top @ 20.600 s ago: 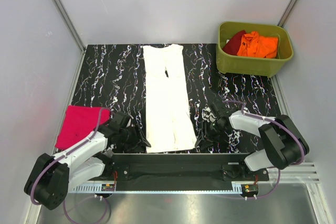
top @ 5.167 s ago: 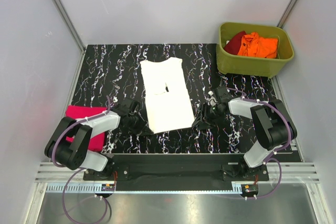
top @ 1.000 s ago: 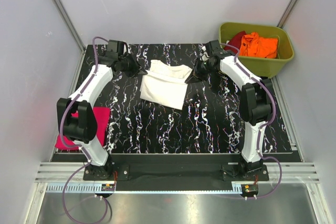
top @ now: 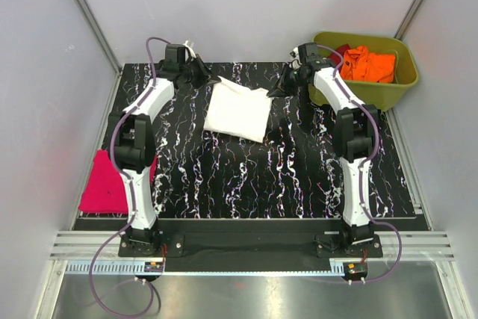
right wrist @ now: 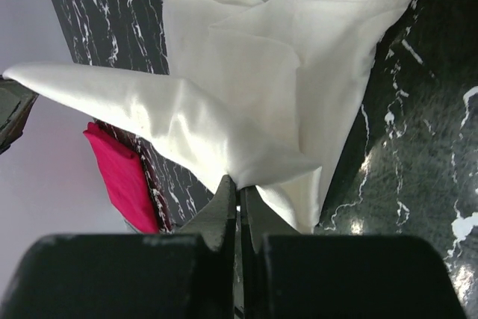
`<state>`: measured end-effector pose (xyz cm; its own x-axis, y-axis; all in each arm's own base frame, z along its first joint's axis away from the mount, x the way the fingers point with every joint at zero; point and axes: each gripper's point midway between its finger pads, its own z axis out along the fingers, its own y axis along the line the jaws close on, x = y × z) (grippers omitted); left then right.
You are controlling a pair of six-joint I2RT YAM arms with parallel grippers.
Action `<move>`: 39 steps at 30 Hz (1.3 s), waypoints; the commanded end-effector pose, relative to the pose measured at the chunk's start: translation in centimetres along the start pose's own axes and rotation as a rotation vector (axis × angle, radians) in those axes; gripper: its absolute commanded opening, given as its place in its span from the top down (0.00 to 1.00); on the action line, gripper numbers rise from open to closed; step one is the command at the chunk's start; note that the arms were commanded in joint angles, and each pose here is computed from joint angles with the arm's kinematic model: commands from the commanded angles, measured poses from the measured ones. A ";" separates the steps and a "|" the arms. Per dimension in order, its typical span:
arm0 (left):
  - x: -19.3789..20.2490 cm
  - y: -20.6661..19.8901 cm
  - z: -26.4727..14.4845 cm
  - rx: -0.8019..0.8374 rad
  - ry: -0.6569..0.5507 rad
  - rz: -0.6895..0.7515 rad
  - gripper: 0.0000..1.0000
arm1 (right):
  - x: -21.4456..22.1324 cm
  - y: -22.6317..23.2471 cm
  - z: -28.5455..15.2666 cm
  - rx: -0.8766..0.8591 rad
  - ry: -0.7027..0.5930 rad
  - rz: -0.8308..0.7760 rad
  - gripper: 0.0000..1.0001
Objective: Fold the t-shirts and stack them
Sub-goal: Fold the tshirt
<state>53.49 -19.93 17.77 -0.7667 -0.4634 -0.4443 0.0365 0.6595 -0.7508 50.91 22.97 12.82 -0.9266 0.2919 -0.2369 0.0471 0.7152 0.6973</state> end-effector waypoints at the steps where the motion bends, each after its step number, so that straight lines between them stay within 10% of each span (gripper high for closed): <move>1: -3.2 -2.5 0.9 0.125 -0.081 0.061 1.00 | -2.6 1.1 0.1 -0.062 -0.051 -0.062 1.00; 10: -7.3 1.1 6.6 0.081 -0.179 0.126 0.90 | -7.8 -1.3 3.4 -0.061 -0.172 -0.141 0.92; 14: -8.6 4.0 7.0 -0.045 -0.203 0.094 0.56 | -9.7 -2.1 4.3 -0.050 -0.206 -0.149 0.58; 18: -10.0 3.3 3.6 -0.149 -0.274 0.160 0.43 | -10.7 -1.3 3.3 -0.043 -0.248 -0.151 0.33; 25: -4.7 -1.0 -0.7 -0.139 -0.171 0.248 0.45 | -8.4 0.5 -0.2 -0.019 -0.206 -0.161 0.28; 39: 8.2 0.2 8.9 -0.379 -0.006 0.270 0.63 | -1.5 5.1 -11.1 0.018 -0.155 -0.145 0.30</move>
<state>50.65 -31.28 10.71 -0.7965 -0.1959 -0.5720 0.1155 0.8793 -0.4621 51.53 19.41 19.64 -0.8754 0.3017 -0.3777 -0.0175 0.7610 0.6485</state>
